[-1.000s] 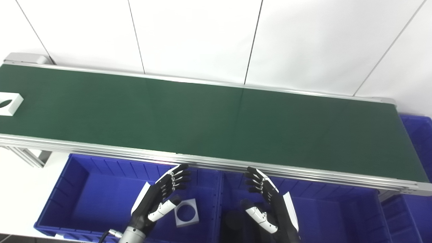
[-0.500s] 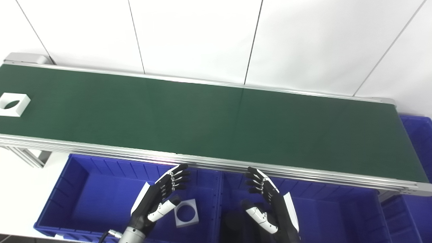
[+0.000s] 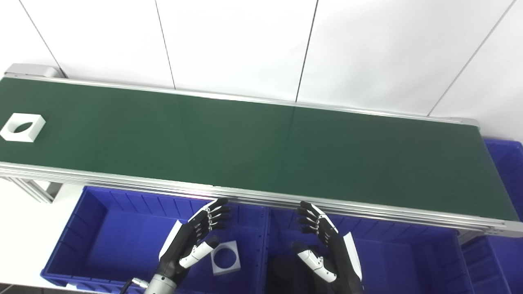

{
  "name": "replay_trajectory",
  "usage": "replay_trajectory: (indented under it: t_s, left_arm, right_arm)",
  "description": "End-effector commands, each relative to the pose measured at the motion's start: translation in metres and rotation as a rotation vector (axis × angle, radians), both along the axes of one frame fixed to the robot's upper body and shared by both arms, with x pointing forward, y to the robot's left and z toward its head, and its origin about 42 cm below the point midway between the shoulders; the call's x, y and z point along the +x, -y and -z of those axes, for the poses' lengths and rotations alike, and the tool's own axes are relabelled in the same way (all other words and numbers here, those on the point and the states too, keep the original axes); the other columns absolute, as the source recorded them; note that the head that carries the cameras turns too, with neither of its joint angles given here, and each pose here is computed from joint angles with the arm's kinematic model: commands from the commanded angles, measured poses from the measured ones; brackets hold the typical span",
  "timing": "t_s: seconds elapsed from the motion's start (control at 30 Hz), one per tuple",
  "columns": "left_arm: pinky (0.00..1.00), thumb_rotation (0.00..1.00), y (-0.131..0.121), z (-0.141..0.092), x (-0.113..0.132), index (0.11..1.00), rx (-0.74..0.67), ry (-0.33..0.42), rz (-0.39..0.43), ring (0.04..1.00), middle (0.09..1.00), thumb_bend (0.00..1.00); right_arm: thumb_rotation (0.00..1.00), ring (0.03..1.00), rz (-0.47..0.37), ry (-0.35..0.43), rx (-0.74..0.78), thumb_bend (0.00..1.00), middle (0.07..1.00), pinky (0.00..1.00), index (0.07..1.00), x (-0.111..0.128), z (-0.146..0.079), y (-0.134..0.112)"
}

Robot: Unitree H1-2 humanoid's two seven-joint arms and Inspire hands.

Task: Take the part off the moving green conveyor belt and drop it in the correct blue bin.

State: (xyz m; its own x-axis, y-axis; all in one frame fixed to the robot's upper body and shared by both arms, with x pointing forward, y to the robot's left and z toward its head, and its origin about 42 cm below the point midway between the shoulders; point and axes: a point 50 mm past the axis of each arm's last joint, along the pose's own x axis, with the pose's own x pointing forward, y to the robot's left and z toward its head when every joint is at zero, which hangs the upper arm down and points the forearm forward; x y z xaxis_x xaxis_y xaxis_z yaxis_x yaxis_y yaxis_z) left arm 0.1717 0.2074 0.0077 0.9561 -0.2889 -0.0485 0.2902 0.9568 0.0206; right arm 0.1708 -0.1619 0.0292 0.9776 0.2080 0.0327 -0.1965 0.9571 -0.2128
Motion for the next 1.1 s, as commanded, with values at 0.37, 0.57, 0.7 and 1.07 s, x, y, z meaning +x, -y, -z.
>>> replay_trajectory:
  t_s: [0.37, 0.57, 0.7, 1.07]
  left_arm:
    - [0.73, 0.73, 0.0040, -0.0084, 0.0083, 0.867, -0.011, 0.067, 0.006, 0.787, 0.831, 0.83]
    - [0.73, 0.73, 0.0048, -0.0093, 0.0082, 0.865, -0.013, 0.070, 0.006, 0.784, 0.829, 0.81]
    - [0.73, 0.73, 0.0051, -0.0092, 0.0086, 0.864, -0.015, 0.070, 0.005, 0.784, 0.830, 0.81]
    - [0.73, 0.73, 0.0059, -0.0063, 0.0091, 0.860, -0.013, 0.060, 0.005, 0.785, 0.830, 0.81]
  right_arm:
    - [0.65, 0.751, -0.002, 0.083, 0.038, 0.59, 0.792, 0.68, 0.838, 0.0057, -0.0105, 0.0005]
    - [0.64, 0.746, -0.002, 0.088, 0.028, 0.58, 0.789, 0.68, 0.840, 0.0055, -0.0110, 0.0015]
    - [0.64, 0.745, -0.002, 0.087, 0.029, 0.57, 0.790, 0.68, 0.839, 0.0055, -0.0109, 0.0015]
    - [0.64, 0.741, 0.002, 0.085, 0.022, 0.56, 0.791, 0.67, 0.839, 0.0065, -0.0087, 0.0026]
